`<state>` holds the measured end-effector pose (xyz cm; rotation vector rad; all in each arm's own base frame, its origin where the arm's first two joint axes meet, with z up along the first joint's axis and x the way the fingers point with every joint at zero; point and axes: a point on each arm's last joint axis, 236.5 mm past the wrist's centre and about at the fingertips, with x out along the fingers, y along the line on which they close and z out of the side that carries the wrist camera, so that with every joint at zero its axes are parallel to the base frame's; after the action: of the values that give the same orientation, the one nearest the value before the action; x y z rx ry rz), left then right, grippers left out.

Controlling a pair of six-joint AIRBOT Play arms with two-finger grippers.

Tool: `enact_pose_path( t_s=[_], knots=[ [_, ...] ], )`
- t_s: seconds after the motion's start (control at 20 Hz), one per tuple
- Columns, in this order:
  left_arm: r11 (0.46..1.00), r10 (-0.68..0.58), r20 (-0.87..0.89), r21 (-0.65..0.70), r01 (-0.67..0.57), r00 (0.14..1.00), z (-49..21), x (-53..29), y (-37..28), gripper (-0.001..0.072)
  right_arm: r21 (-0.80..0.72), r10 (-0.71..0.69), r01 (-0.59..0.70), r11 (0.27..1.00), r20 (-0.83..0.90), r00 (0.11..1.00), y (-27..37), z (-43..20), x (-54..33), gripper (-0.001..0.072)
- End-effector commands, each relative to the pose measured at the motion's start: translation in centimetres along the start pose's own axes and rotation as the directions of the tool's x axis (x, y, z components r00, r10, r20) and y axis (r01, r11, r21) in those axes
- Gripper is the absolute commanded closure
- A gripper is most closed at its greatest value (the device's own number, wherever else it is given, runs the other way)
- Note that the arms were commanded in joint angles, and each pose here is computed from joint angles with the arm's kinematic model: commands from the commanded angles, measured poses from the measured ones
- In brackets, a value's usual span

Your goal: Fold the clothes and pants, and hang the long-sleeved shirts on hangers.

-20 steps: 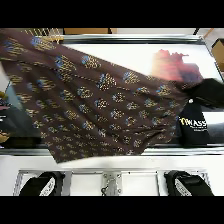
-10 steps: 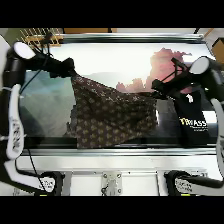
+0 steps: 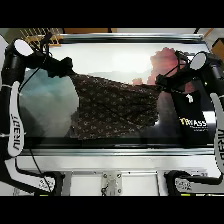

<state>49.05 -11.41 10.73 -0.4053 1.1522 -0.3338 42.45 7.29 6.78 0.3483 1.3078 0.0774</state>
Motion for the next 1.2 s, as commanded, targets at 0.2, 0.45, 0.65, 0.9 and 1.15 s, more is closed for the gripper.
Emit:
enact_pose_path(
  t_s=[0.2,0.45,0.65,0.9,1.15],
  knots=[
    [0.998,0.042,-0.11,-0.046,-0.047,0.993,-14.1,2.7,2.2,0.0703,-0.082,-0.139,0.132,0.988,-0.084,0.987,-3.8,-8.4,2.8,0.0696],
    [0.993,0.076,-0.181,-0.075,-0.09,0.981,-23.7,6.0,4.8,0.0704,-0.06,-0.16,0.152,0.987,-0.148,0.976,-6.1,-12.5,6.9,0.0696],
    [0.986,0.081,-0.161,-0.131,-0.102,0.984,-25.9,7.6,6.3,0.0703,-0.049,-0.155,0.15,0.988,-0.14,0.978,-6.7,-13.3,8.5,0.0695],
    [0.987,0.079,-0.203,-0.122,-0.105,0.976,-27.4,7.8,6.2,0.0703,-0.039,-0.14,0.136,0.99,-0.138,0.98,-6.4,-13.3,8.8,0.0691],
    [0.993,0.053,-0.197,-0.092,-0.073,0.979,-24.4,5.4,4.4,0.0154,-0.077,-0.005,-0.005,0.997,-0.119,0.993,-3.2,-12.5,7.2,0.0036]
  ],
)
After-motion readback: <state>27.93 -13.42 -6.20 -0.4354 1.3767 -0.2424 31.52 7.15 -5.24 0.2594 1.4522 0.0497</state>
